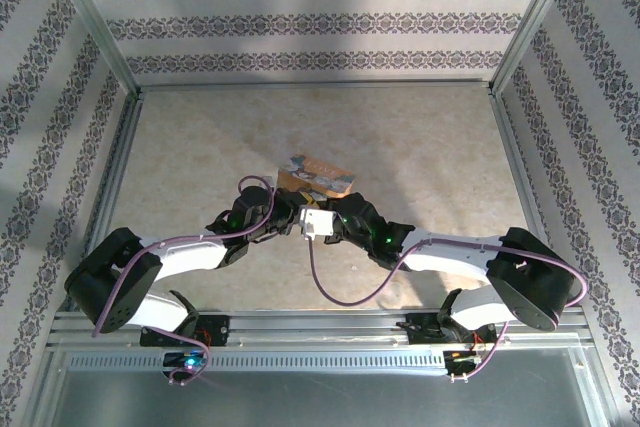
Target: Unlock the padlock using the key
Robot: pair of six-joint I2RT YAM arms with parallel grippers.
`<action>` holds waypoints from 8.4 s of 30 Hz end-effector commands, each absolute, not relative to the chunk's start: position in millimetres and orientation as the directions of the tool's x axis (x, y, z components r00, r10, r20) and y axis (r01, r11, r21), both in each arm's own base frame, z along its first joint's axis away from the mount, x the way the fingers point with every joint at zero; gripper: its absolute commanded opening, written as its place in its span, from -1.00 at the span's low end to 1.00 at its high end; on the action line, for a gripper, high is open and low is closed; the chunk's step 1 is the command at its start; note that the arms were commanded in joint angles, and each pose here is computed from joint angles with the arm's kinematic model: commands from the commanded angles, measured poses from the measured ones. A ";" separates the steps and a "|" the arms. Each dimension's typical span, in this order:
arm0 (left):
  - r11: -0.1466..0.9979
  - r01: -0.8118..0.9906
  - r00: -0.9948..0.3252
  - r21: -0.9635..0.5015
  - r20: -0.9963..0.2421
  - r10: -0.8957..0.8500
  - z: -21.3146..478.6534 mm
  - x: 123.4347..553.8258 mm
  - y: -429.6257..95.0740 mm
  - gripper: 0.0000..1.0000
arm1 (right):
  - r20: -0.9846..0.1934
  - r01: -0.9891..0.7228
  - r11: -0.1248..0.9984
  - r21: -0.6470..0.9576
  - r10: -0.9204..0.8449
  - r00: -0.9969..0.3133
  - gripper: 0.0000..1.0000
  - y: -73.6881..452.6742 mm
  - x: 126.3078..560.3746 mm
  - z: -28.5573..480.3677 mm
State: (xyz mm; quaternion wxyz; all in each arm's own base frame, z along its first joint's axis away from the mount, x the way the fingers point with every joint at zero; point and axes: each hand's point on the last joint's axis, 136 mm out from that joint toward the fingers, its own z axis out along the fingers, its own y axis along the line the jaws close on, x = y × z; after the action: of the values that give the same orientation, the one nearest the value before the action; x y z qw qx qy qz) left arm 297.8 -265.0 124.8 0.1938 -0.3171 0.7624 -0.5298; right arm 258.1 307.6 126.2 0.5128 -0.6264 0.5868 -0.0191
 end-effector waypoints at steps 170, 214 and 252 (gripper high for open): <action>0.640 -0.077 -0.874 -0.765 -0.256 -0.412 57.3 305.0 -323.5 -0.55 | -0.655 -0.322 0.822 0.470 0.080 -0.751 0.40 209.4 283.3 127.1; 0.754 0.072 -0.797 -0.653 -0.493 -0.350 140.0 300.6 -279.9 -0.23 | -0.657 -0.303 0.812 0.500 0.127 -0.743 0.49 190.5 281.8 142.0; 0.723 0.015 -0.905 -0.691 -0.317 -0.284 89.9 410.3 -222.7 -0.01 | -0.518 -0.248 0.738 0.628 0.158 -0.841 0.95 236.5 346.2 107.0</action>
State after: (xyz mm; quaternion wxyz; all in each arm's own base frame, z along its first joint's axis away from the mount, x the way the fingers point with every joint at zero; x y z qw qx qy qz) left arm 409.6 -210.3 82.2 0.2010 -0.0926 0.9130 -0.3427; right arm 334.2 228.7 91.4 0.2656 -0.0144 0.9015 0.3415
